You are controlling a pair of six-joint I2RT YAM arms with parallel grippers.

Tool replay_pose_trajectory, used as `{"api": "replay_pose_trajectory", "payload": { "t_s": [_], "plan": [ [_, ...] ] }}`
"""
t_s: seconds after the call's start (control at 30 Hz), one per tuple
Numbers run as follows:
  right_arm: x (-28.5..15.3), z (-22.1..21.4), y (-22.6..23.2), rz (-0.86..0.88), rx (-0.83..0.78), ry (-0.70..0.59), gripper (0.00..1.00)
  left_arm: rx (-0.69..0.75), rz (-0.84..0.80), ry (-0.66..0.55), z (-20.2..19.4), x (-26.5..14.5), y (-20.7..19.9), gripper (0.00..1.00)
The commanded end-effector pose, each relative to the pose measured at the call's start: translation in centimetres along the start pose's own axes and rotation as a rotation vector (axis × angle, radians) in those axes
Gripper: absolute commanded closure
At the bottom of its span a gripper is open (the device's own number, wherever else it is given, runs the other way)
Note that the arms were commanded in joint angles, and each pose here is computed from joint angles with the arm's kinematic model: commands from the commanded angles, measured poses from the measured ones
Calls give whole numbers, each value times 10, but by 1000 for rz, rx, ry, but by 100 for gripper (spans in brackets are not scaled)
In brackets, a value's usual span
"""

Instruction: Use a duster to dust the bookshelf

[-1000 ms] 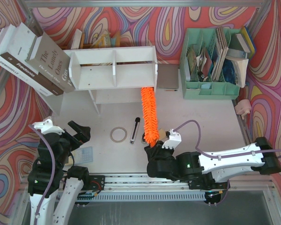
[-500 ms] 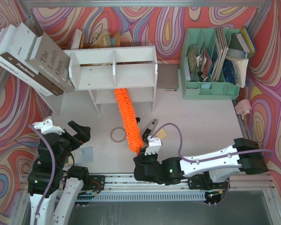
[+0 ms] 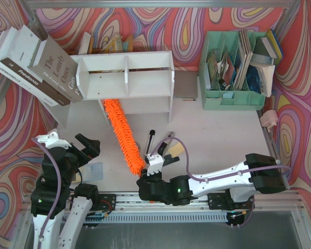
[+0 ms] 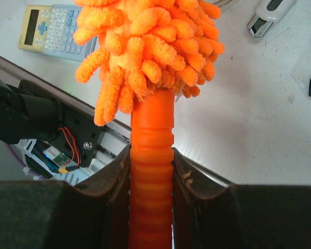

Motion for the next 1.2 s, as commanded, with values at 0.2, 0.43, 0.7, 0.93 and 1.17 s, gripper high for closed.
{"api": "replay_pose_trajectory", "payload": {
  "t_s": [0.2,0.43,0.7,0.93,1.17],
  "plan": [
    [-22,14,-29,-94,101,-39,100,12,-2,4,-1,4,0,2],
    [-39,21,-55,-117,155,-68,100,12,-1,5,-1,4,0,2],
    [-30,8,-24,-30,46,-22,100,12,2,6,-1,4,1,2],
    [-26,-3,13,79,-82,10,100,11,0,3,-1,4,1,2],
    [-49,-14,5,61,-177,10,100,11,-2,2,-1,4,1,2]
  ]
}}
Point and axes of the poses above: each gripper's point midway between its finger pads, its own x axis out along the fingers, its own y axis along the line the jaws close on, z = x × y, the point moved 9 cm from there along -x, back along the fingers, and after that the axes turned 7 degrees about x, right-handed, at the moved point
